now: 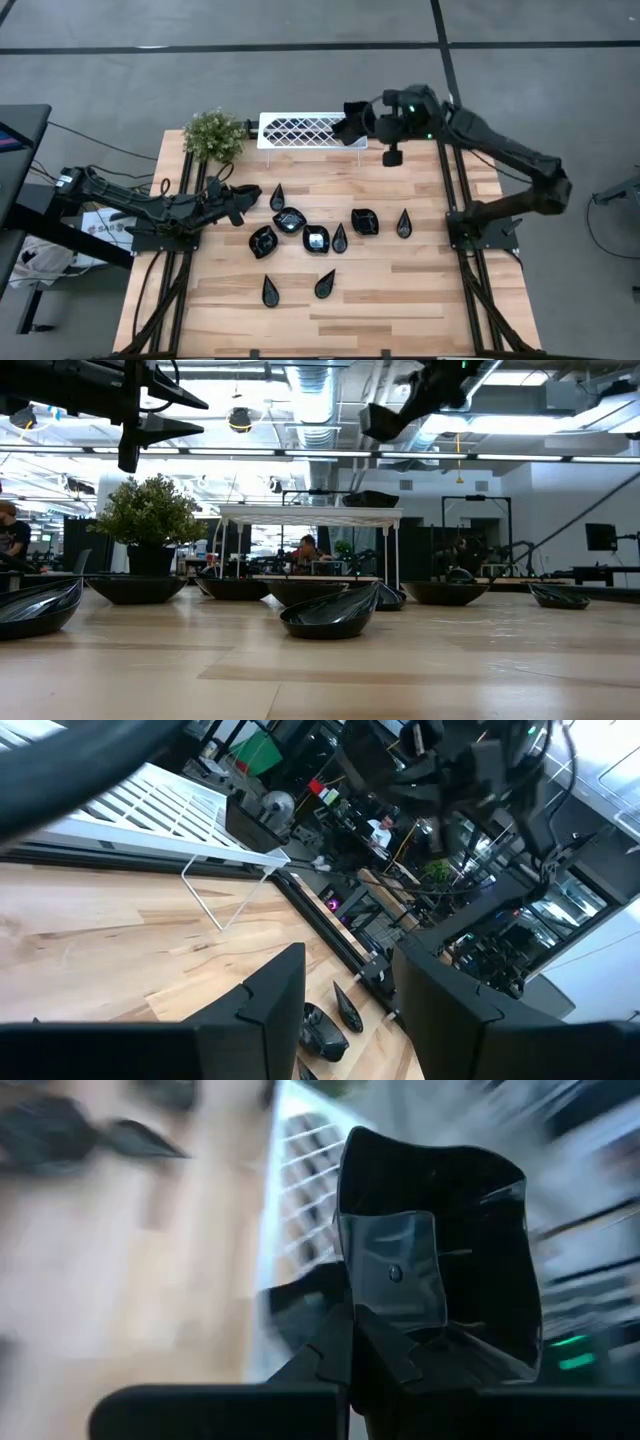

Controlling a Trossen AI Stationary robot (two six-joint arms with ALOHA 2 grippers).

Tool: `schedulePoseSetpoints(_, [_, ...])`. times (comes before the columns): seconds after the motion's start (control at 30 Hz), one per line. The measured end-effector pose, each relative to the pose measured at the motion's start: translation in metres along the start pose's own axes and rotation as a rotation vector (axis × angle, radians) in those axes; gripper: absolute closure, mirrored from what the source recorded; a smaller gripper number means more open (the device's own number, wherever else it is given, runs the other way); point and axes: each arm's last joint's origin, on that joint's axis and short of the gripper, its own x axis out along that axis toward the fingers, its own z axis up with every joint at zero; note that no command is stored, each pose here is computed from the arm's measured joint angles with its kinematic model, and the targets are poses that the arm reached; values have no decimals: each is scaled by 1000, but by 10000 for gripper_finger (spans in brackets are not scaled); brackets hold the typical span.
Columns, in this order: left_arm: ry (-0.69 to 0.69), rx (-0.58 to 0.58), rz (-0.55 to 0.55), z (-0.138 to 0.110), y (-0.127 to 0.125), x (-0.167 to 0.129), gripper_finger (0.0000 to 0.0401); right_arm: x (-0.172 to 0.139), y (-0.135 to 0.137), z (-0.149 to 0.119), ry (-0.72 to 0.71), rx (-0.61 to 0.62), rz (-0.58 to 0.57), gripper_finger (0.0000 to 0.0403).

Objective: Pick & Place Mini shaped plates
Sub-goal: Put the distorted square plate on the top of the distorted square plates on the shelf

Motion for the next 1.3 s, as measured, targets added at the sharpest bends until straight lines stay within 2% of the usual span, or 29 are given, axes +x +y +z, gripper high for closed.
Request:
schedulePoseSetpoints(0.07, [1, 0, -1, 0, 0, 0, 246, 12, 2, -10, -14, -58, -54, 398])
schedulePoseSetpoints(0.17, [7, 0, -9, 0, 0, 0, 246, 29, -2, -20, 21, -77, -63, 390])
schedulePoseSetpoints(0.3, [8, -6, -14, 0, -1, 0, 246, 49, -7, -30, 74, -65, -30, 390])
schedulePoseSetpoints(0.53, [18, -11, -30, 0, -1, 0, 246, 71, -4, -31, 106, -88, 24, 394])
schedulePoseSetpoints(0.87, [18, -12, -30, 0, -1, 0, 246, 73, 4, -25, 106, -89, 53, 396])
schedulePoseSetpoints(1.3, [17, -11, -32, 0, -2, 0, 246, 73, 1, -30, 142, -53, 35, 345])
